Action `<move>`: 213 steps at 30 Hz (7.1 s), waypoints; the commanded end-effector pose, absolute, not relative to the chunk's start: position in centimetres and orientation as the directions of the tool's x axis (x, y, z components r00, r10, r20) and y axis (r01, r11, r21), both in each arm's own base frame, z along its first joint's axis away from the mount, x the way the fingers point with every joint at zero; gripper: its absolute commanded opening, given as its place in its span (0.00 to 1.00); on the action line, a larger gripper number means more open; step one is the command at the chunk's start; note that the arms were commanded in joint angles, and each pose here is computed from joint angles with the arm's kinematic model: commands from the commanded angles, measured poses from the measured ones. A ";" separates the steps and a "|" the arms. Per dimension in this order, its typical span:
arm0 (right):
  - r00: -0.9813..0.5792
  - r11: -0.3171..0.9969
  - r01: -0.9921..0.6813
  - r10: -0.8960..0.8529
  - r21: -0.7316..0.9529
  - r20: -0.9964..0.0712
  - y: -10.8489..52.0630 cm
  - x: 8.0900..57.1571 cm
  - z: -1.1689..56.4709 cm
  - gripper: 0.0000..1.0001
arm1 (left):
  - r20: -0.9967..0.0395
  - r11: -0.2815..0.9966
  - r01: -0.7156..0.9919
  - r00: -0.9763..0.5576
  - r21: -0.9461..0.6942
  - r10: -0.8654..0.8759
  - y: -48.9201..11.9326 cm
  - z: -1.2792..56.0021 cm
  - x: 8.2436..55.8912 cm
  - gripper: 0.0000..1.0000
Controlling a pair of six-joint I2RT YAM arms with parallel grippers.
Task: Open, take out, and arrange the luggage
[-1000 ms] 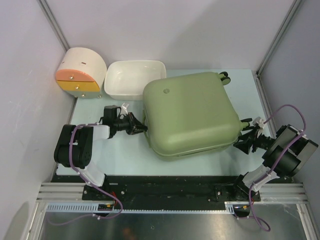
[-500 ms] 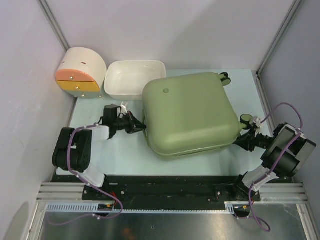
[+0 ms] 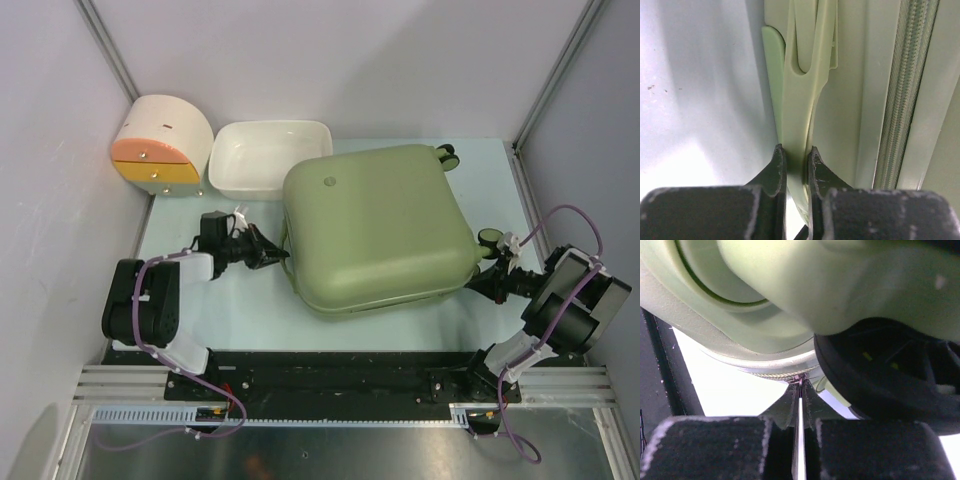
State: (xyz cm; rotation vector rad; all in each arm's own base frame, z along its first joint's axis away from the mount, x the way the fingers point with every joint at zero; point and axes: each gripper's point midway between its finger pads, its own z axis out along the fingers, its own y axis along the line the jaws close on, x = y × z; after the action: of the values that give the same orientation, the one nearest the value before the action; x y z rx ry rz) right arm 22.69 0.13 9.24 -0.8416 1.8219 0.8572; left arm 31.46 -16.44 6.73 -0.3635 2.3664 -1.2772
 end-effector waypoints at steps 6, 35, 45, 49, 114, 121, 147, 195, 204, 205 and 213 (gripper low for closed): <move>-0.009 0.476 -0.871 -0.255 -0.118 -0.967 -0.3 24.0 10.9 0.00 | -0.319 0.674 -0.131 -0.805 -0.727 -0.500 -10.2 4.0 32.3 0.00; 0.236 0.658 -0.704 -0.138 -0.267 -0.962 -4.4 33.3 15.5 0.00 | -0.362 0.715 -0.108 -0.804 -0.691 -0.471 -8.2 3.4 35.1 0.00; 0.281 0.560 -0.772 -0.125 -0.301 -0.952 -1.9 36.5 15.1 0.00 | -0.370 0.713 -0.061 -0.822 -0.698 -0.433 -9.2 3.6 35.9 0.00; 0.290 0.519 -0.798 -0.112 -0.305 -0.950 -0.8 37.8 14.6 0.00 | -0.382 0.717 -0.037 -0.826 -0.696 -0.414 -9.6 3.7 36.5 0.00; 0.350 0.252 -0.901 -0.053 -0.352 -0.935 9.6 36.6 16.4 0.00 | -0.597 0.775 0.320 -0.797 -0.545 -0.091 -9.0 10.1 42.1 0.00; 0.317 0.264 -0.912 -0.027 -0.313 -0.948 9.6 38.2 15.1 0.00 | -0.604 0.780 0.325 -0.793 -0.535 -0.084 -8.8 10.2 42.7 0.00; 0.029 0.236 -0.972 0.058 -0.015 -0.998 9.5 42.8 13.1 0.00 | -0.619 0.770 0.349 -0.782 -0.534 -0.074 -9.2 11.5 42.4 0.00; 0.135 0.366 -0.844 -0.563 -0.393 -0.815 -0.1 46.9 26.9 1.00 | -0.779 0.828 0.380 -0.618 -0.412 -0.104 -6.2 22.2 37.4 0.82; 0.317 0.061 -0.885 -0.648 -0.462 -0.693 8.2 47.4 25.9 0.99 | -0.766 0.795 0.409 -0.635 -0.448 -0.105 -7.9 21.1 32.0 0.85; 0.324 0.046 -0.884 -0.656 -0.466 -0.681 8.6 47.7 25.7 1.00 | -0.764 0.789 0.417 -0.637 -0.452 -0.101 -8.1 21.0 31.5 0.85; 0.365 -0.143 -0.908 -0.731 -0.395 -0.576 11.7 47.9 21.5 1.00 | -0.737 0.764 0.412 -0.664 -0.497 -0.121 -9.0 20.0 28.7 0.85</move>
State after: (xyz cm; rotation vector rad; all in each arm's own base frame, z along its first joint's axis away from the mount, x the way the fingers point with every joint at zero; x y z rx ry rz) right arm 49.19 11.49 23.89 -1.7561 1.3864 0.3464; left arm 30.75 -7.81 20.32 0.1659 2.1528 -0.7617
